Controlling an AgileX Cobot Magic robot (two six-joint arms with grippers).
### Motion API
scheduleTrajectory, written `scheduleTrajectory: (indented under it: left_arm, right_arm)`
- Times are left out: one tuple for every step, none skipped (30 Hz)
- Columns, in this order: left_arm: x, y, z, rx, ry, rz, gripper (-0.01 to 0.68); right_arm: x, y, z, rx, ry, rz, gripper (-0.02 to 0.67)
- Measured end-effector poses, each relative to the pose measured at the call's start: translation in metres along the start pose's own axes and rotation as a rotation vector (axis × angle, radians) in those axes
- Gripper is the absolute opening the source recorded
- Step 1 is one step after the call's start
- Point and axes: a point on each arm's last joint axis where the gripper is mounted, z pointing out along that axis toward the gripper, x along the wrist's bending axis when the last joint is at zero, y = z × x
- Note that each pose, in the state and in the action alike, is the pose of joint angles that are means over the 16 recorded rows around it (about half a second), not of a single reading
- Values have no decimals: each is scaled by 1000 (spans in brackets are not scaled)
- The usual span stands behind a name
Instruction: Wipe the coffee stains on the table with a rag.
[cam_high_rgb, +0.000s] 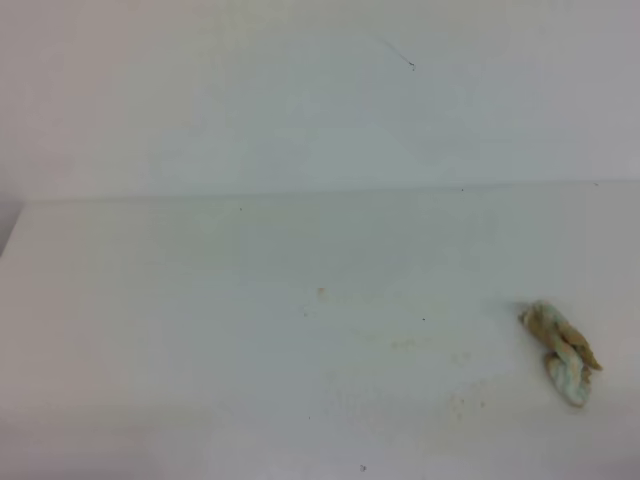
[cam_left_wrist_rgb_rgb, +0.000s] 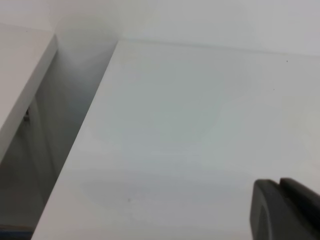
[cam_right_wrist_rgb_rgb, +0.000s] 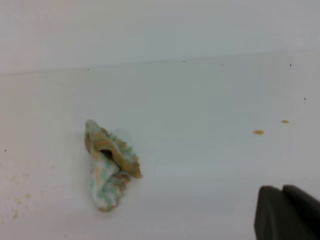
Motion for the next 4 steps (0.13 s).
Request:
scheduleTrajectory:
  left_arm:
    - [0, 0, 0, 0, 0, 0, -2]
    - [0, 0, 0, 0, 0, 0, -2]
    - [0, 0, 0, 0, 0, 0, -2]
    - [0, 0, 0, 0, 0, 0, -2]
  right_arm:
    - [0, 0, 0, 0, 0, 0, 1]
    - [0, 0, 0, 0, 0, 0, 1]
    - [0, 0, 0, 0, 0, 0, 1]
    - [0, 0, 0, 0, 0, 0, 1]
